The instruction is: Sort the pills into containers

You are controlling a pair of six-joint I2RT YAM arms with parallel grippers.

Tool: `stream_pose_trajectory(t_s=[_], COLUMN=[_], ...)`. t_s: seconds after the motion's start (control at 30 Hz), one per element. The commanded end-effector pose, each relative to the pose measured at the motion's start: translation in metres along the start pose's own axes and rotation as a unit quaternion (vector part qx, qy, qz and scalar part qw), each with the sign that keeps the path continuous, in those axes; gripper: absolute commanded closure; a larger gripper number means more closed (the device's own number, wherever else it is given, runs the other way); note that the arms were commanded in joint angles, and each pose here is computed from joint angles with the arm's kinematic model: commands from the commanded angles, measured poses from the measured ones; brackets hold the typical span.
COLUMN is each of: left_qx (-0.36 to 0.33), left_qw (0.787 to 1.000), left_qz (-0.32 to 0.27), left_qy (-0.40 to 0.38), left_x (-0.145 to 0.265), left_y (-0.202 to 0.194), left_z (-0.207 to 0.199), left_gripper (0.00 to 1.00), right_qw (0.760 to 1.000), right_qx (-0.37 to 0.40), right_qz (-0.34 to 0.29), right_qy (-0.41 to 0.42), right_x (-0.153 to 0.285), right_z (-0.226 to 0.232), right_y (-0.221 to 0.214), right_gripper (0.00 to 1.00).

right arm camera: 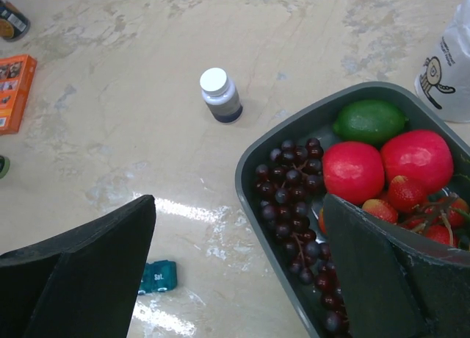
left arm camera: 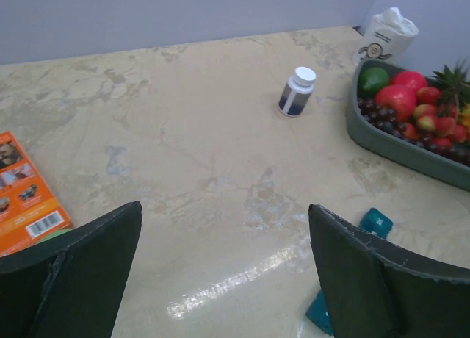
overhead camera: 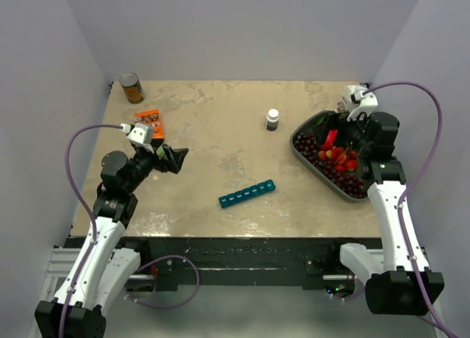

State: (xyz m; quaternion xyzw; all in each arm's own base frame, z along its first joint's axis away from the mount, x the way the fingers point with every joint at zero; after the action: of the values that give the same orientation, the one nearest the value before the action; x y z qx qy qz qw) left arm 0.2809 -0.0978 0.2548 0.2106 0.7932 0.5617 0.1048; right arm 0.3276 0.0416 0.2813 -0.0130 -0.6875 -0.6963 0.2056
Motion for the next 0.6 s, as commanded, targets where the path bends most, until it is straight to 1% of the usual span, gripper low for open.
stream_pose_trajectory(t_s=[0.0, 0.03, 0.1, 0.13, 0.17, 0.2, 0.23, 0.27, 0.3, 0.33, 0.37, 0.4, 0.43, 0.47, 0.53, 0.57], left_qx=[-0.046, -0.051, -0.066, -0.069, -0.077, -0.083, -0.084, -0.086, -0.081, -0.079, -0.076, -0.072, -0.069, -0.068, -0.066, -0.069], left_qw=[0.996, 0.995, 0.992, 0.991, 0.989, 0.989, 0.988, 0.988, 0.988, 0.989, 0.989, 0.989, 0.990, 0.991, 0.992, 0.992], left_qz=[-0.008, -0.007, -0.016, -0.016, -0.026, -0.030, -0.030, -0.037, -0.037, -0.034, -0.034, -0.031, -0.024, -0.020, -0.011, -0.012], left_qy=[-0.075, -0.088, -0.108, -0.114, -0.121, -0.123, -0.124, -0.125, -0.123, -0.122, -0.124, -0.123, -0.120, -0.117, -0.109, -0.101], left_x=[0.002, 0.004, 0.011, 0.013, 0.019, 0.021, 0.022, 0.025, 0.026, 0.026, 0.025, 0.025, 0.023, 0.022, 0.020, 0.020], left_y=[0.002, 0.001, 0.001, 0.000, 0.003, 0.004, 0.001, 0.002, 0.001, -0.003, -0.005, -0.006, -0.008, -0.009, -0.012, -0.012], left_z=[-0.033, -0.040, -0.049, -0.050, -0.054, -0.055, -0.055, -0.055, -0.055, -0.053, -0.053, -0.053, -0.052, -0.051, -0.047, -0.044], left_gripper=[0.00, 0.00, 0.00, 0.00, 0.00, 0.00, 0.00, 0.00, 0.00, 0.00, 0.00, 0.00, 0.00, 0.00, 0.00, 0.00], right_qw=[0.995, 0.984, 0.956, 0.922, 0.911, 0.893, 0.871, 0.862, 0.835, 0.816, 0.805, 0.779, 0.765, 0.758, 0.722, 0.714], right_qx=[0.045, 0.088, 0.131, 0.171, 0.174, 0.221, 0.246, 0.250, 0.313, 0.333, 0.341, 0.383, 0.396, 0.412, 0.451, 0.465], right_qz=[-0.049, -0.052, -0.058, -0.079, -0.068, -0.078, -0.081, -0.046, -0.067, -0.065, -0.045, -0.059, -0.056, -0.039, -0.029, -0.027], right_qy=[0.073, 0.145, 0.255, 0.338, 0.369, 0.385, 0.416, 0.439, 0.448, 0.468, 0.483, 0.492, 0.505, 0.504, 0.524, 0.522], right_x=[0.009, 0.011, 0.017, 0.027, 0.028, 0.027, 0.030, 0.033, 0.031, 0.032, 0.032, 0.029, 0.028, 0.023, 0.016, 0.011], right_z=[0.023, 0.042, 0.072, 0.094, 0.101, 0.104, 0.119, 0.124, 0.127, 0.138, 0.141, 0.143, 0.150, 0.149, 0.156, 0.157], right_y=[0.031, 0.027, 0.013, 0.007, -0.006, -0.013, -0.021, -0.044, -0.048, -0.057, -0.073, -0.081, -0.089, -0.099, -0.121, -0.125], right_gripper=[0.01, 0.01, 0.01, 0.01, 0.01, 0.01, 0.01, 0.01, 0.01, 0.01, 0.01, 0.01, 0.01, 0.01, 0.01, 0.01])
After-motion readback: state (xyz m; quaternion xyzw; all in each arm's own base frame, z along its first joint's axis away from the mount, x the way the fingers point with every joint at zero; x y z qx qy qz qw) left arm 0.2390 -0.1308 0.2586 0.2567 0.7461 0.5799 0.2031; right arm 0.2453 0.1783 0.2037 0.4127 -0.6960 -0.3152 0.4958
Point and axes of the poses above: each gripper's point midway between its finger pads, its own x axis back along the fingers, its own z axis along the line the jaws close on, y = z × x, the point moved 1 cm from there along x, back along the fingers, and after that the axes turned 9 degrees about x, right-handed, at the moved point
